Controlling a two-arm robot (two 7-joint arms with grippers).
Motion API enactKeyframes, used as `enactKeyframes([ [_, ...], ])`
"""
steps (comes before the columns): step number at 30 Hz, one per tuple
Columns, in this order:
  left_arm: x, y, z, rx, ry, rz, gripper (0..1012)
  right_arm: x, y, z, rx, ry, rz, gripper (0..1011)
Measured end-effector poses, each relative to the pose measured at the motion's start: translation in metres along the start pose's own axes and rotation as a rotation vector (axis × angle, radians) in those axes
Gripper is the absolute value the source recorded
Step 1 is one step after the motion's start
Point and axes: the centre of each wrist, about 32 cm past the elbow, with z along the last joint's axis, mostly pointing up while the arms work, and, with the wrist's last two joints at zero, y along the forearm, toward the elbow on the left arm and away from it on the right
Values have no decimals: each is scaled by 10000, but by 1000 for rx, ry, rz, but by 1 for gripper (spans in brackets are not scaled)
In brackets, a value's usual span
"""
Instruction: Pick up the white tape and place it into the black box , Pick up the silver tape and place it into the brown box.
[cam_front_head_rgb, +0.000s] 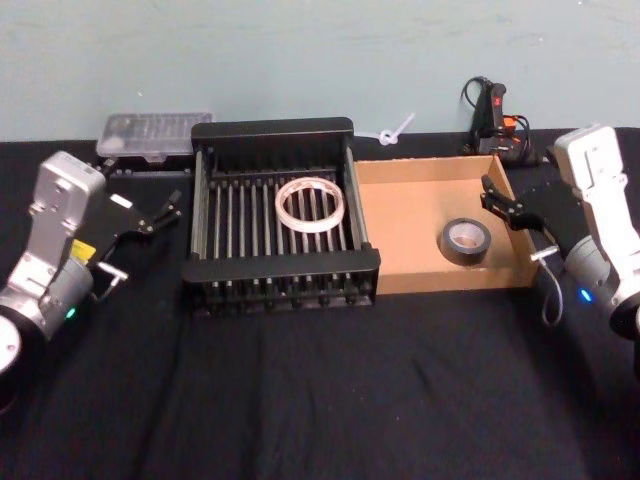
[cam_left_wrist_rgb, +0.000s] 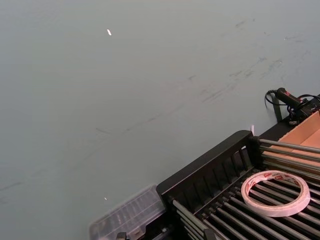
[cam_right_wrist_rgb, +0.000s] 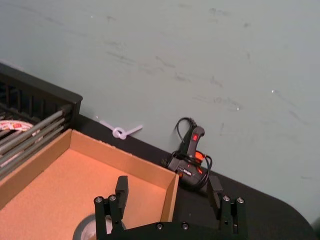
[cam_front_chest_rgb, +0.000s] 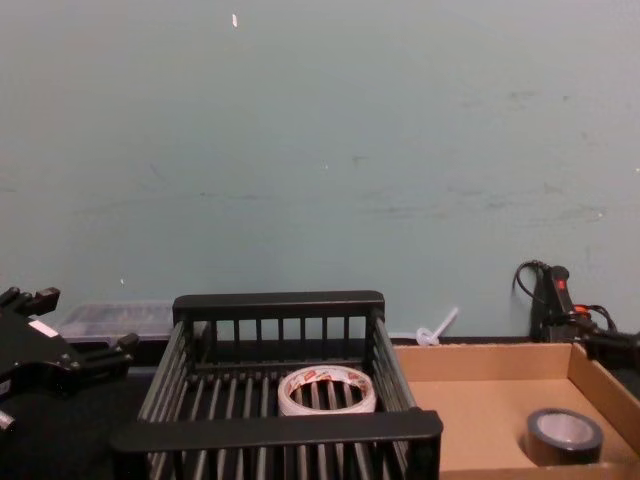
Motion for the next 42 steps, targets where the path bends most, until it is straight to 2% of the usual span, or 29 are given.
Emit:
enactKeyframes([
  [4,0,0,0,0,0,0,1002,-23,-1,-125,-4,4,5,1003],
  [13,0,0,0,0,0,0,1001,-50,-6,-231,-9,15,1,1002],
  [42,0,0,0,0,0,0,1001,-47,-3,-221,-8,12,4,1002],
])
